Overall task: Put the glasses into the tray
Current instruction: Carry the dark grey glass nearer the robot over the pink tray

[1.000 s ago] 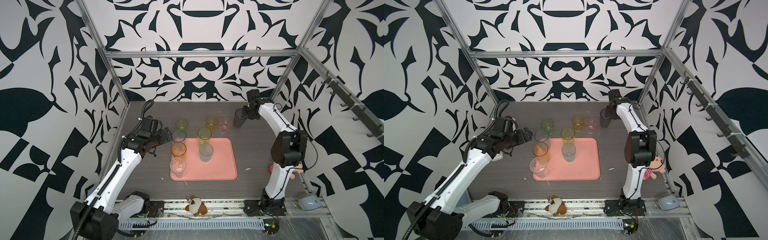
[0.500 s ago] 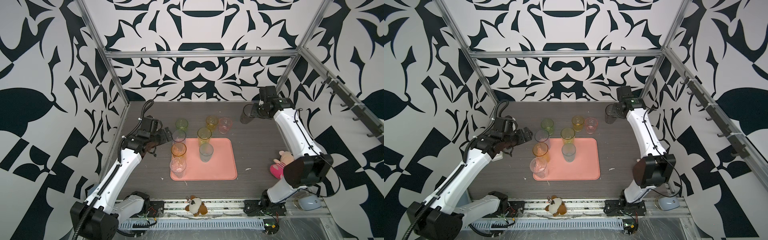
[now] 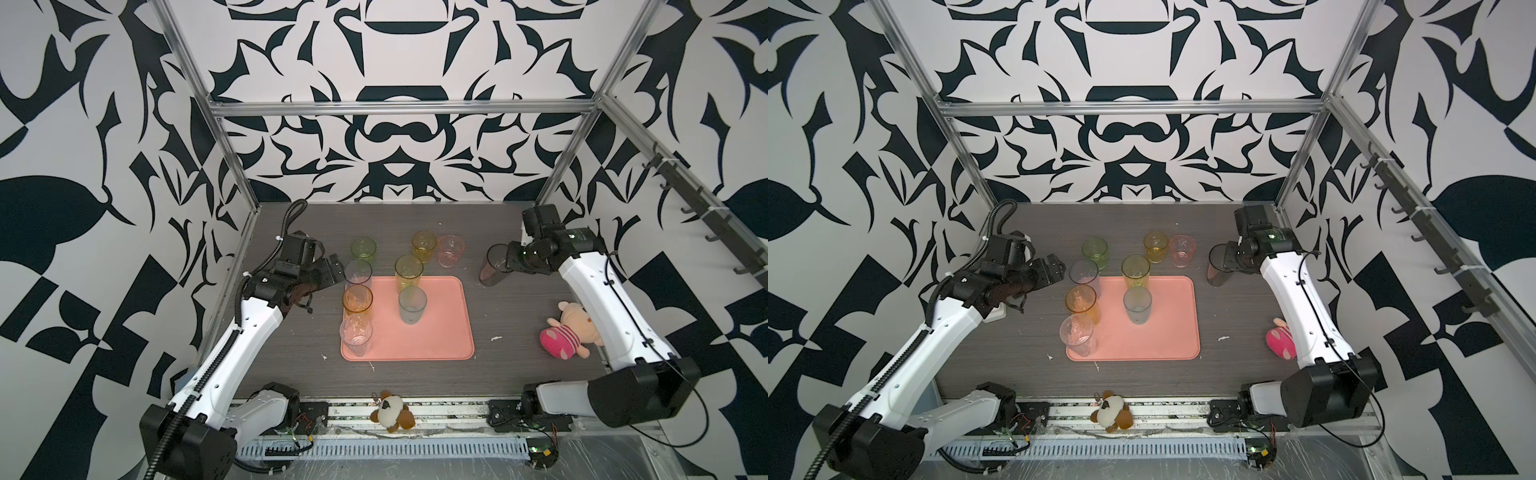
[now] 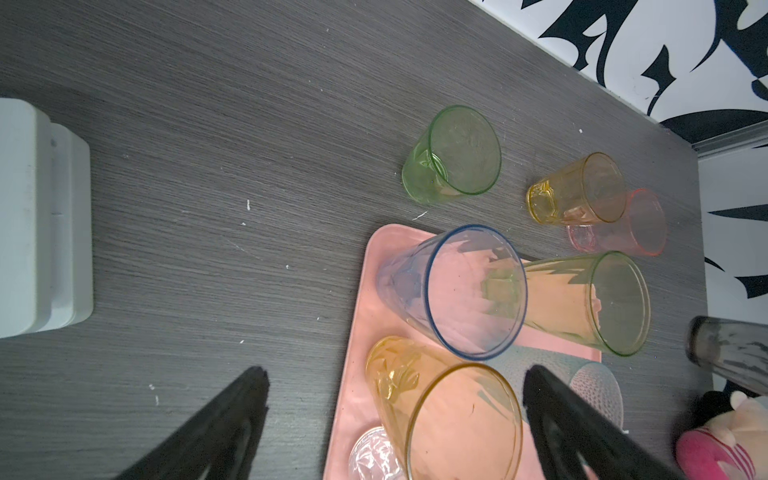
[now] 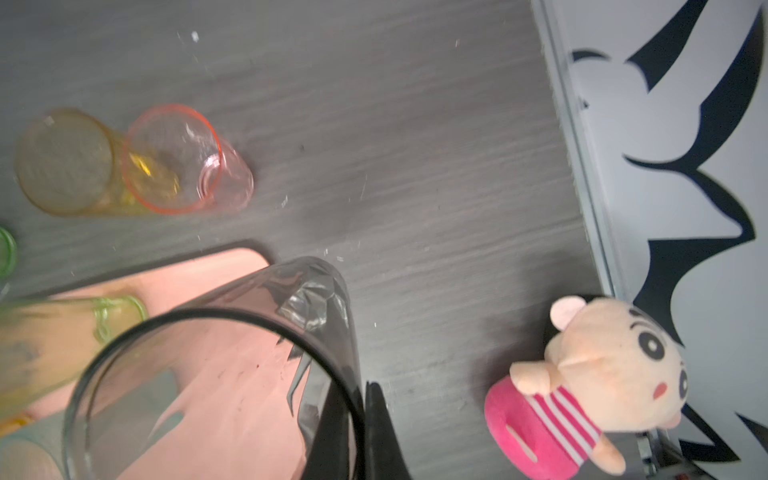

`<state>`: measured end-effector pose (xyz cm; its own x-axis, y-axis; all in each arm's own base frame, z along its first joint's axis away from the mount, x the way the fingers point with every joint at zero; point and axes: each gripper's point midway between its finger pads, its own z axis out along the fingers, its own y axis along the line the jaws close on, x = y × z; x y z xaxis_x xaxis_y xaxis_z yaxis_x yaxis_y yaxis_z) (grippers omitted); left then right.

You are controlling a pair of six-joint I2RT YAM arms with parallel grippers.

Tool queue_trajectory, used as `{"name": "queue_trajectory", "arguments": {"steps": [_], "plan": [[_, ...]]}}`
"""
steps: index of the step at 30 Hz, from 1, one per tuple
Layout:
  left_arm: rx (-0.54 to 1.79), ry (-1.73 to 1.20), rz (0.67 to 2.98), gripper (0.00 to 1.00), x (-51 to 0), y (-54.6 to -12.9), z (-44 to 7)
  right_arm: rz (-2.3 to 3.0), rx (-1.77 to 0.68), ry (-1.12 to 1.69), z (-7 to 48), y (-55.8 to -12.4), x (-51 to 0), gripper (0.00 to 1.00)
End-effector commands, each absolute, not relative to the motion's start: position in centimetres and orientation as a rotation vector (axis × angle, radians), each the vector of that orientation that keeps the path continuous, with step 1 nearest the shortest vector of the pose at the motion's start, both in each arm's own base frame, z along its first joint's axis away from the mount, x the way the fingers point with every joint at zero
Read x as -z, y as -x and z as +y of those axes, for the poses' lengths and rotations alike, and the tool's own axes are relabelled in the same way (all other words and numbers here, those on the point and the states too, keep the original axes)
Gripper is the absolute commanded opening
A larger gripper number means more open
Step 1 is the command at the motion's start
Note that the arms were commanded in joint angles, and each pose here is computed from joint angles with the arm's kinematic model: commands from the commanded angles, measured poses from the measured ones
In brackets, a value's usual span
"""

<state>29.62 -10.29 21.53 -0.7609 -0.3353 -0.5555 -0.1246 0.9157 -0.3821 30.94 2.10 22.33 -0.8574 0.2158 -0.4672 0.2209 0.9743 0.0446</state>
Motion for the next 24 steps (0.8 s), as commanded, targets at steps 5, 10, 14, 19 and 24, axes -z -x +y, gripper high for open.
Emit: {"name": "queue_trajectory", "arguments": {"steps": [5,10,14,19,24], "plan": [[0.444,0.315,2.410,0.99,-22.2,-29.3,-10.4,2.640,-0.007,-0.210,4.2,-27.9,-23.0,0.00],[0.442,0.314,2.413,0.99,-22.0,-29.3,-10.4,2.670,0.000,-0.122,5.6,-26.1,-23.0,0.00],[0.449,0.311,2.417,1.00,-22.0,-29.3,-10.5,2.669,-0.034,-0.086,7.0,-25.0,-23.0,0.00],[0.452,0.311,2.418,0.99,-21.9,-29.4,-10.6,2.675,-0.087,-0.016,9.7,-24.0,-22.5,0.00],[0.470,0.309,2.421,0.99,-21.8,-29.4,-10.8,2.690,-0.121,0.011,11.8,-23.4,-21.7,0.00]]}}
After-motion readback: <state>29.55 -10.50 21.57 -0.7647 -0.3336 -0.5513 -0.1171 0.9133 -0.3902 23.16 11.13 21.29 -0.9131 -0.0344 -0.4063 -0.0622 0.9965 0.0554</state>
